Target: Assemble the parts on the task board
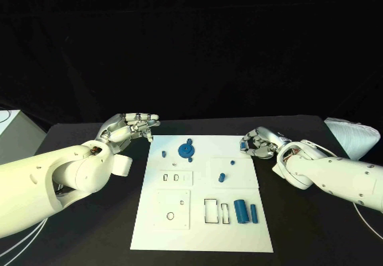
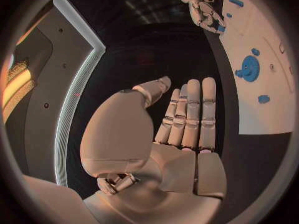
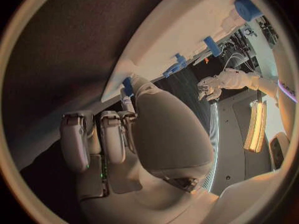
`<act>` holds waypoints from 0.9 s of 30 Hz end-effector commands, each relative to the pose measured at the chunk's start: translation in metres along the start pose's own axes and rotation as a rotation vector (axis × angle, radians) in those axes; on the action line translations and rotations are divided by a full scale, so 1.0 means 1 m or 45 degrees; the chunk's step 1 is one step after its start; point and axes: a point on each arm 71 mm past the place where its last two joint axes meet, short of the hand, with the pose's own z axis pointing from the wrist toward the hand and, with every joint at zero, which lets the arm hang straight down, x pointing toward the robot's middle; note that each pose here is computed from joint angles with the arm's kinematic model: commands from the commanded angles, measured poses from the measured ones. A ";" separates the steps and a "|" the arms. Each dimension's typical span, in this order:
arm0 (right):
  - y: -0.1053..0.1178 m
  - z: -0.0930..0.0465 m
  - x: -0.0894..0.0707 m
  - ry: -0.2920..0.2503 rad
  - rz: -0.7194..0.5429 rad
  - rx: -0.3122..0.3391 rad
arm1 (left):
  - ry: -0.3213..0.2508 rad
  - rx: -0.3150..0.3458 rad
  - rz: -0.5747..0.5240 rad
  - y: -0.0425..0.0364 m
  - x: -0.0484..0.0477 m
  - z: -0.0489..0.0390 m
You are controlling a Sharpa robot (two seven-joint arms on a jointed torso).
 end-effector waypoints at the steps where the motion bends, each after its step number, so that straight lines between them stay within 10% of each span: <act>1: 0.002 0.000 0.000 -0.019 -0.004 -0.012 | 0.023 0.013 -0.005 -0.0012 0.0019 0.0001; 27: 0.052 -0.006 -0.012 -0.065 0.093 0.014 | 0.012 0.012 -0.001 0.0000 0.0007 0.0029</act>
